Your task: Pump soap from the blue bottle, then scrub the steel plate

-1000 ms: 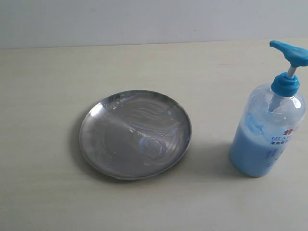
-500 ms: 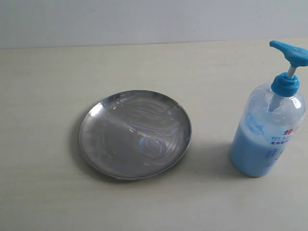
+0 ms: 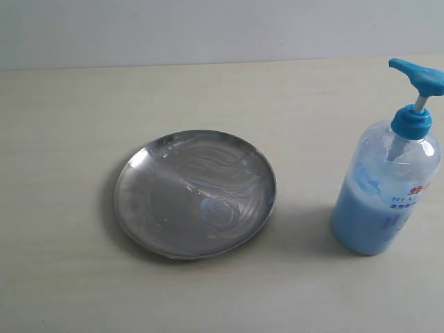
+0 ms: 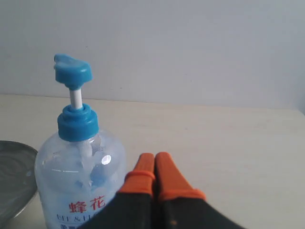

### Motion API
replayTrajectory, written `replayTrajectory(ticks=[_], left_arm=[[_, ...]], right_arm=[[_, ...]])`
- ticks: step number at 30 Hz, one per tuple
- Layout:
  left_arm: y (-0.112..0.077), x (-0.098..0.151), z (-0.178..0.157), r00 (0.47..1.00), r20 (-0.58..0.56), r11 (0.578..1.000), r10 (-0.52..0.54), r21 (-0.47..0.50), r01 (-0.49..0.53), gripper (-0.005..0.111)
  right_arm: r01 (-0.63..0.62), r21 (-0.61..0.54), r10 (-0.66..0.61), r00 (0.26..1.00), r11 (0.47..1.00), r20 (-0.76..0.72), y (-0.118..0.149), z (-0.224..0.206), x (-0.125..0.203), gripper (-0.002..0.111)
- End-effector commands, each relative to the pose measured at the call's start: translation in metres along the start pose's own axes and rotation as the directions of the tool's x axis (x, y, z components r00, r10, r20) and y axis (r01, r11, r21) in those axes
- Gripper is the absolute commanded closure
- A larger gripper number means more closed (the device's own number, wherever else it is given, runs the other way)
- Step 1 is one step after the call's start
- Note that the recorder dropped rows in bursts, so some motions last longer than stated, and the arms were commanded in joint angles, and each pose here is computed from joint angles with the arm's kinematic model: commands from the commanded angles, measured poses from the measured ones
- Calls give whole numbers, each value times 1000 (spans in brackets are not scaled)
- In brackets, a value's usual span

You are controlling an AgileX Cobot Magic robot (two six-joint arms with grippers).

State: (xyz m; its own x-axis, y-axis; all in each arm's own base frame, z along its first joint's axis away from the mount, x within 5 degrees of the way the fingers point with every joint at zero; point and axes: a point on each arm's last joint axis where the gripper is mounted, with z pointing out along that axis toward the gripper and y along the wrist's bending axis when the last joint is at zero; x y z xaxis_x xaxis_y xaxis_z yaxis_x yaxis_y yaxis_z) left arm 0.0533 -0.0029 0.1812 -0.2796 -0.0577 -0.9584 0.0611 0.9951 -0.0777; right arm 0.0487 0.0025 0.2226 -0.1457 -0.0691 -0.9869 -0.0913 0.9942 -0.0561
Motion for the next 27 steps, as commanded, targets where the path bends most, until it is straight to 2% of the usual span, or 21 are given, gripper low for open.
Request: replayTrajectory(ticks=[1,7,27], left_arm=[[0,0,0,1000,12,1000,-2,-2,2,107],[0,0,0,1000,12,1000,-2,-2,2,107],[0,0,0,1000,12,1000,-2,-2,2,107]], right_arm=[[-4,1,4,1000,1000,18,1,6,14,108],[-29,-2,29,999,1000,-37,2,11,33,108],[-44,-1,44,998,999,-37,2,11,33,108]])
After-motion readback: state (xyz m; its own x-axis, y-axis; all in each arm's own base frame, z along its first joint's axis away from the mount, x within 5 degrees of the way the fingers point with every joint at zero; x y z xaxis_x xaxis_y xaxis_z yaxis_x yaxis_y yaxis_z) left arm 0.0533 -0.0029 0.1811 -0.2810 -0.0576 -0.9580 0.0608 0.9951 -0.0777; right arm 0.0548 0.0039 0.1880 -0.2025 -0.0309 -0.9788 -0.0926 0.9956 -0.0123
